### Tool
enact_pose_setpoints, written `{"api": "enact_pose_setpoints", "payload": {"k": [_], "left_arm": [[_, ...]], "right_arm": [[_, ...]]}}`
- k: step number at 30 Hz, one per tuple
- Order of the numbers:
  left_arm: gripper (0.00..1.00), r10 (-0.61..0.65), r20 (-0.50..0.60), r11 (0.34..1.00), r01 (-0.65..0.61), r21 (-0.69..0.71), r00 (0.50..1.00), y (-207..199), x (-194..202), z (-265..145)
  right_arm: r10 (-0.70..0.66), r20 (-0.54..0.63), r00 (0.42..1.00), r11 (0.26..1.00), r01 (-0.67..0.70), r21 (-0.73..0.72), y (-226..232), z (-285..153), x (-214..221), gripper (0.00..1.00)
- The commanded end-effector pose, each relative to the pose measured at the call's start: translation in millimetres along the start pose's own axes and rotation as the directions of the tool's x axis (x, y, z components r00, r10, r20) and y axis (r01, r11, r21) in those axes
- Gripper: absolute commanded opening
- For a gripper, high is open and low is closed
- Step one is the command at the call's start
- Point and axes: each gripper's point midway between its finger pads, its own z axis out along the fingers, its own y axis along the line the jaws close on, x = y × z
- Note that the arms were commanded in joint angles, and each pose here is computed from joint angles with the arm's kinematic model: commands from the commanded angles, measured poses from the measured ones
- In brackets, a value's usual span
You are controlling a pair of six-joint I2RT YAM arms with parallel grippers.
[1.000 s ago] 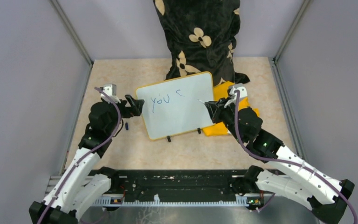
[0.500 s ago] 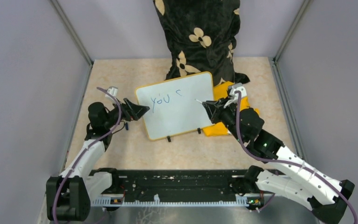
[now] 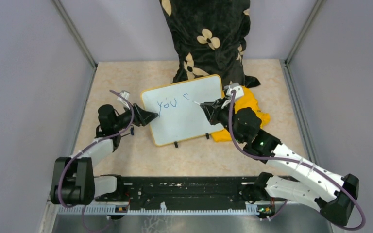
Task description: Write a sentence on the whiteboard
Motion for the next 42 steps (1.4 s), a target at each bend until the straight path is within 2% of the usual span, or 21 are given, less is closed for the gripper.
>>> {"api": "enact_pose_setpoints", "payload": {"k": [1, 6, 10, 14, 24, 32, 42], "left_arm": [[0.67, 0.107, -0.023, 0.988, -0.104, 0.111, 0.994, -6, -2, 7], [0.48, 0.125, -0.035, 0.986, -0.12, 0.117, 0.992, 3, 4, 11], [0.44, 0.13, -0.034, 0.987, -0.127, 0.095, 0.991, 7, 2, 11], [0.34, 0.141, -0.025, 0.988, -0.139, 0.071, 0.99, 9, 0, 10], [0.18, 0.14, -0.025, 0.988, -0.138, 0.076, 0.99, 9, 1, 10], [0.0, 0.143, -0.04, 0.988, -0.141, 0.065, 0.989, 15, 7, 11], [0.0, 0.184, -0.009, 0.98, -0.183, 0.073, 0.983, 19, 17, 8]], "right_arm": [[0.007, 0.069, 0.998, 1.0, -0.007, 0.006, 6, 9, -17, 0.0], [-0.035, 0.051, 0.998, 0.992, 0.029, 0.119, -8, 21, -7, 0.0], [-0.036, 0.05, 0.998, 0.983, 0.027, 0.183, -17, 28, -4, 0.0], [-0.047, 0.04, 0.998, 0.975, 0.037, 0.217, -20, 39, 1, 0.0], [-0.055, 0.073, 0.996, 0.965, 0.034, 0.261, -26, 52, 4, 0.0], [-0.073, 0.083, 0.994, 0.959, 0.047, 0.278, -28, 59, 4, 0.0], [-0.07, 0.069, 0.995, 0.969, 0.051, 0.242, -24, 60, 8, 0.0]]}}
